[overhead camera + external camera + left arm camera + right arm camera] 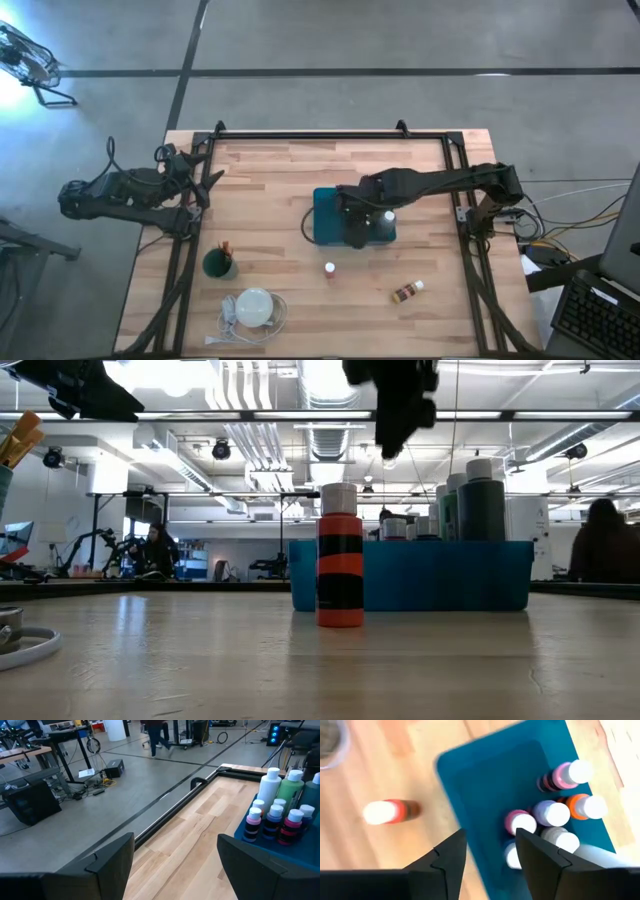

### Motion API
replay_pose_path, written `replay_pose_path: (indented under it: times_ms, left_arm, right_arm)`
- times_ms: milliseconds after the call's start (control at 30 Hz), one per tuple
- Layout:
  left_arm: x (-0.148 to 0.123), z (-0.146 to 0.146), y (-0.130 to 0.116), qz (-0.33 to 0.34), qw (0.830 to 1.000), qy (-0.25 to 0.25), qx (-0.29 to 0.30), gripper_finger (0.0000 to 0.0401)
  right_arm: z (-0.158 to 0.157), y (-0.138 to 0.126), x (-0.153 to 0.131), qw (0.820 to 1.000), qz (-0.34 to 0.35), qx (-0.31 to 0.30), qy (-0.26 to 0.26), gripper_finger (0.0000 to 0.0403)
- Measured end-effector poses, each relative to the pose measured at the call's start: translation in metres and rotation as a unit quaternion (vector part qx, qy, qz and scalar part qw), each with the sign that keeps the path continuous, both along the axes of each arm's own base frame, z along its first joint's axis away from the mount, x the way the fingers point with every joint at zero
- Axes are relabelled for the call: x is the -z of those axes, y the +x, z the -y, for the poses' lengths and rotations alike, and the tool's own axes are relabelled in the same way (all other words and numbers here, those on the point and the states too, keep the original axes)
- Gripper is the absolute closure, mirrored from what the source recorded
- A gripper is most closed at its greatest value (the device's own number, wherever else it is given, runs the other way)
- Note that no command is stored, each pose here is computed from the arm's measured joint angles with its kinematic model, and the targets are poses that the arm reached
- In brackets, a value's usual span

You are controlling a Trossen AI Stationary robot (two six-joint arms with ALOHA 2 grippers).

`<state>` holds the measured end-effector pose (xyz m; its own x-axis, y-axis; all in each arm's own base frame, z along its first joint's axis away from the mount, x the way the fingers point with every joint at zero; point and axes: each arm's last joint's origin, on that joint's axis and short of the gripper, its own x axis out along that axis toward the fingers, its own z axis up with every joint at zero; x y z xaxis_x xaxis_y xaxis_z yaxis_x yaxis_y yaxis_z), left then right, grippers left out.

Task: Pick & Place Paint Supplies
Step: Put the yellow paint bottle into the blue bin

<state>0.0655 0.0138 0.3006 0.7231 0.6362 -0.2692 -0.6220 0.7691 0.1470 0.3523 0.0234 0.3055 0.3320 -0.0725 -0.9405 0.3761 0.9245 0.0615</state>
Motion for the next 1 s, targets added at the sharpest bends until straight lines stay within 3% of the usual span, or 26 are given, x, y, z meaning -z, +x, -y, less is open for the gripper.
replay_pose_path:
  times_ms: [200,533,833,1000]
  left_arm:
    - [0.000,0.000,0.000,0.000,1.000,0.000,0.000,0.0112]
    - [0.000,0.000,0.000,0.000,1.000,0.000,0.000,0.0112]
    - [0.000,0.000,0.000,0.000,1.000,0.000,0.000,0.0112]
    - [0.000,0.000,0.000,0.000,1.000,0.000,0.000,0.0112]
  right_arm:
    - [-0.028,-0.023,-0.038,1.000,0.008,-0.022,0.009,0.0260]
    - [-0.082,-0.095,-0.075,0.999,-0.031,-0.025,0.031,0.0301]
    - [-0.114,-0.154,-0.075,0.993,-0.055,-0.107,0.021,0.0331]
    - [-0.121,-0.172,-0.064,0.983,-0.074,-0.170,0.006,0.0323]
